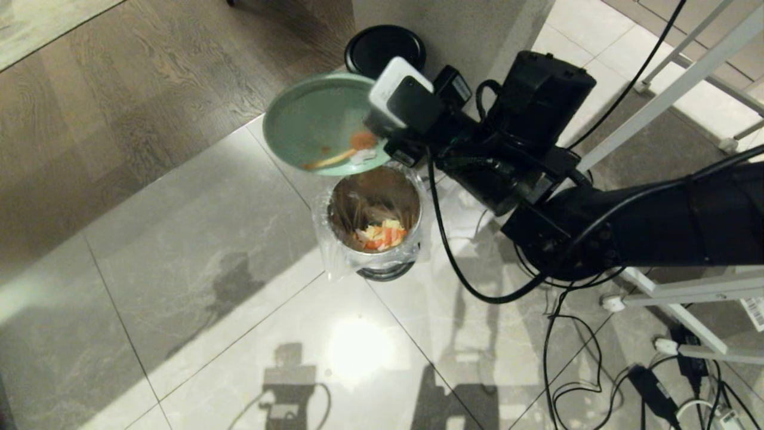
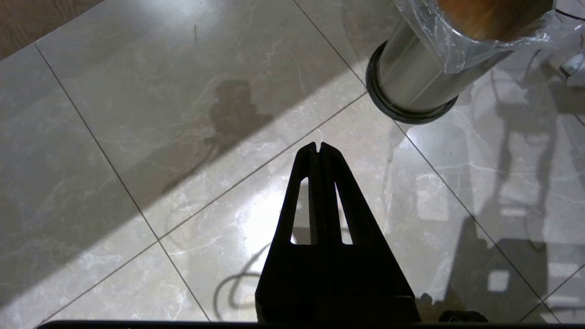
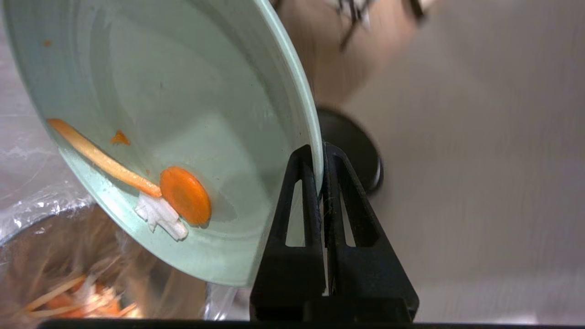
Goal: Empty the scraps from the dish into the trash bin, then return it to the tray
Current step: Pour the leftover food from the plate into the trash can
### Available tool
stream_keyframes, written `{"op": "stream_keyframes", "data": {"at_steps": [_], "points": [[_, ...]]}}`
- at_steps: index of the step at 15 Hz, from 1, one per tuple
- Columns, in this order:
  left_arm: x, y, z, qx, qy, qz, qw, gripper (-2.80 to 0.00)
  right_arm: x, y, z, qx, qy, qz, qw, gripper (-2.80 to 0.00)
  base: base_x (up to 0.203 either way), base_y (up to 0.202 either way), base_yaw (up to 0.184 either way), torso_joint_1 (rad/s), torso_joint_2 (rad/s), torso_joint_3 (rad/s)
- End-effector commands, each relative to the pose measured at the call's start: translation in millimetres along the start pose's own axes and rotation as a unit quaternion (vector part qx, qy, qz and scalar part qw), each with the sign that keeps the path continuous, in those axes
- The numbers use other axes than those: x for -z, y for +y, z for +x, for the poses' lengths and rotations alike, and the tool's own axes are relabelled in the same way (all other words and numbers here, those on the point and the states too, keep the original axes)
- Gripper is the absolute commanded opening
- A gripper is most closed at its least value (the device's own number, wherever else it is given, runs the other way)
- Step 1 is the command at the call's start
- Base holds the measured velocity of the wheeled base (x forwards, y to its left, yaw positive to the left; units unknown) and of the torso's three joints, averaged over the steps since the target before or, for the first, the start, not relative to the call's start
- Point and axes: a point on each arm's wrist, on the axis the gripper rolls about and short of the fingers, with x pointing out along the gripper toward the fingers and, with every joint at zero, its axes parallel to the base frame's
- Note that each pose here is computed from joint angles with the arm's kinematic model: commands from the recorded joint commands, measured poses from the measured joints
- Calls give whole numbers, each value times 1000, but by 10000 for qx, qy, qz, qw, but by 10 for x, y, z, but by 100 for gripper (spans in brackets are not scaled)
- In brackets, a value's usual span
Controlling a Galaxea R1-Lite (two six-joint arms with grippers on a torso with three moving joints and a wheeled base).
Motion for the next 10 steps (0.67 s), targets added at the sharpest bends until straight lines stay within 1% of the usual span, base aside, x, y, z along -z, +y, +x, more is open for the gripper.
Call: {"op": "stream_keyframes", "data": {"at_steps": [1,3,6,8,10], "points": [[-1,0,1,-1,1,-3,10000,-280,0,6,-44,-63,-115,-184,9997,-280,0,0,0,0,0,0],[-1,0,1,2,2,-3,10000,-280,6,-9,-66,-110,-215,-317,9992,-280,0,0,0,0,0,0],[-1,0,1,3,2,-3,10000,-280,59,-71,-103,-143,-243,-518,9983,-280,0,0,0,0,0,0],[-1,0,1,-2,1,-3,10000,-280,135,-151,-129,-180,-306,-741,9966,-280,0,0,0,0,0,0],[-1,0,1,-5,1,-3,10000,-280,200,-217,-142,-188,-352,-879,9953,-280,0,0,0,0,0,0]]}}
